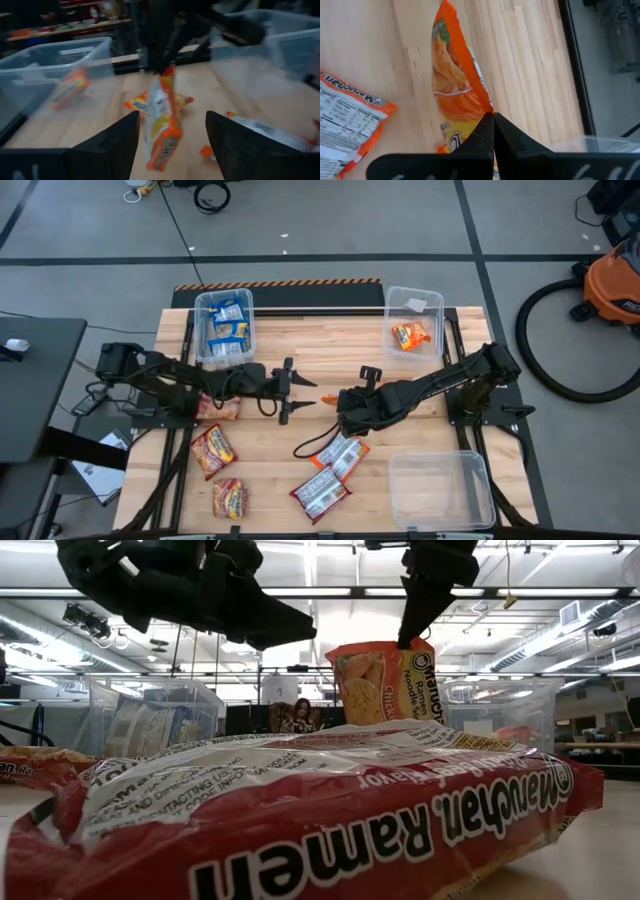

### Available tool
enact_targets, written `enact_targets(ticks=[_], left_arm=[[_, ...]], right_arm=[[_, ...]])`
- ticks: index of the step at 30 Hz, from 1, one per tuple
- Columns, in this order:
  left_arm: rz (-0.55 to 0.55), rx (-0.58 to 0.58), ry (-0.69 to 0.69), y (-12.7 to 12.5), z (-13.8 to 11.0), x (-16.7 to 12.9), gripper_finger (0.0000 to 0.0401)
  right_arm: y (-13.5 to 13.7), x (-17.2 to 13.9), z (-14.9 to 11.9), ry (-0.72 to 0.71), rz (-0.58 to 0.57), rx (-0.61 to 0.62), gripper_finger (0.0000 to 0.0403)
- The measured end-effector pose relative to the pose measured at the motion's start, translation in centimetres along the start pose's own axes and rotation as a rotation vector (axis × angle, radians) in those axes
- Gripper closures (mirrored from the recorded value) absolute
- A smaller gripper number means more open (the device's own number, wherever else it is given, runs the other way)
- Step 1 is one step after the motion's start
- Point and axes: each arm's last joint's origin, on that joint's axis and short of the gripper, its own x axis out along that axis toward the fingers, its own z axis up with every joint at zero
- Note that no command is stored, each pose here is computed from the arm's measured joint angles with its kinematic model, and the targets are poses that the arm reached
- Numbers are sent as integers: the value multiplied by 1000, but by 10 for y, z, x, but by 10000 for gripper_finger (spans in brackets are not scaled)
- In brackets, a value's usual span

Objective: Sort Maruchan noodles
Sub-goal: Put the orange noodle pack into the top right transparent bin

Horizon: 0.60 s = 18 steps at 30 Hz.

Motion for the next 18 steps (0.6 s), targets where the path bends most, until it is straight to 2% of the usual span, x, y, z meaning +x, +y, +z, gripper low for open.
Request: enact_targets(ticks=[5,12,16,18], left_arm=[[-48,-10,-65,10,2,1,166],[-66,-30,-158,16,-9,14,166],[-92,-51,-245,15,-12,20,166],[-110,-53,-236,14,-14,25,165]], right_arm=[[-6,-6,0,-14,0,-26,401],[-21,-23,-1,-70,11,18,401],[-22,-23,1,-84,32,33,401],[-21,-21,4,-102,38,30,401]])
